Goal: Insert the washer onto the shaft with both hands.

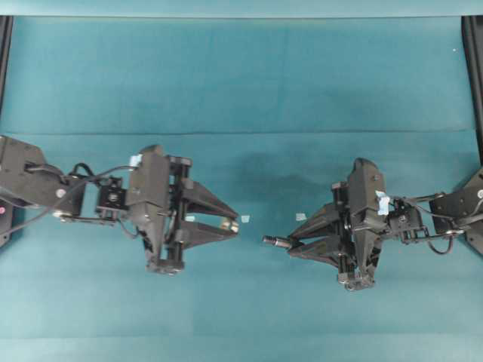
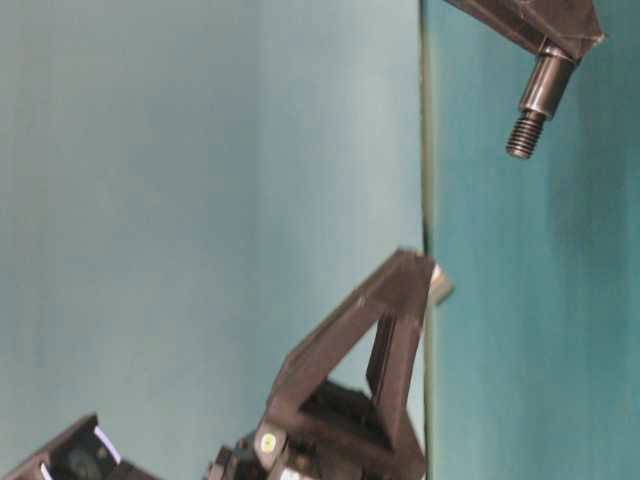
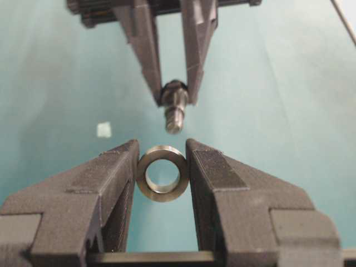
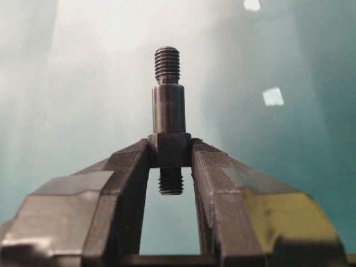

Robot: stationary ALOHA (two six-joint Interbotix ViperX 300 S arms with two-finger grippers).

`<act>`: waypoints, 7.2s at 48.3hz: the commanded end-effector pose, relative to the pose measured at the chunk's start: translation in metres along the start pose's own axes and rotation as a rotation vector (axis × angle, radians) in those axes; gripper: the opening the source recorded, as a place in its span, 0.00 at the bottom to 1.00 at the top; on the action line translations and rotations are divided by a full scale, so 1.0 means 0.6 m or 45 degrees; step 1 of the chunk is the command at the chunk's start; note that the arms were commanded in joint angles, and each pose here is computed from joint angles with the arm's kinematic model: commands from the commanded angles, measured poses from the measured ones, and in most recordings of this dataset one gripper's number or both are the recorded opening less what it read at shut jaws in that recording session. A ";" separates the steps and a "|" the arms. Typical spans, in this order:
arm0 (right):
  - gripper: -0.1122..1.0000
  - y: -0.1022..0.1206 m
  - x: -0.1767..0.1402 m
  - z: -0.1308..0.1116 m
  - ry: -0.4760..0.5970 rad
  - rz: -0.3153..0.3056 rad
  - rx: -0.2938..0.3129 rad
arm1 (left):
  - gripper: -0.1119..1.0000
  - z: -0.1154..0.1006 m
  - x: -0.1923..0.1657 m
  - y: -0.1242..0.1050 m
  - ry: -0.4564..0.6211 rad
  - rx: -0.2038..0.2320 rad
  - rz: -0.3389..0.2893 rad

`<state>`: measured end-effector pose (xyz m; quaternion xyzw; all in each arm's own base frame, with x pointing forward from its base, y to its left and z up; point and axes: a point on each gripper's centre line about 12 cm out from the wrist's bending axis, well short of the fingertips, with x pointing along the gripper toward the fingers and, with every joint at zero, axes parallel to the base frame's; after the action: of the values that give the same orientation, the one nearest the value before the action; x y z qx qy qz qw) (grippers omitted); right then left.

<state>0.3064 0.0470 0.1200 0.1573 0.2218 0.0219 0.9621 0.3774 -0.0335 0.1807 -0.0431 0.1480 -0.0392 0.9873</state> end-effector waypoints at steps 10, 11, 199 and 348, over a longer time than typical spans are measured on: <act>0.10 0.006 0.000 0.008 -0.040 0.020 0.011 | 0.41 0.022 0.021 -0.004 -0.052 -0.003 -0.011; 0.10 0.006 0.000 0.010 -0.048 0.022 0.012 | 0.41 0.022 0.021 -0.005 -0.052 -0.002 -0.013; 0.10 0.011 0.012 0.049 -0.245 0.034 0.031 | 0.19 0.038 0.114 -0.017 -0.009 0.015 -0.024; 0.10 0.007 0.011 0.033 -0.154 0.009 0.035 | 0.24 -0.001 -0.116 -0.007 0.329 -0.005 0.027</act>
<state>0.3187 0.0460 0.1278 0.1743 0.1800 0.0093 0.9680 0.3090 -0.0305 0.1931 -0.0383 0.2862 -0.0318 0.9569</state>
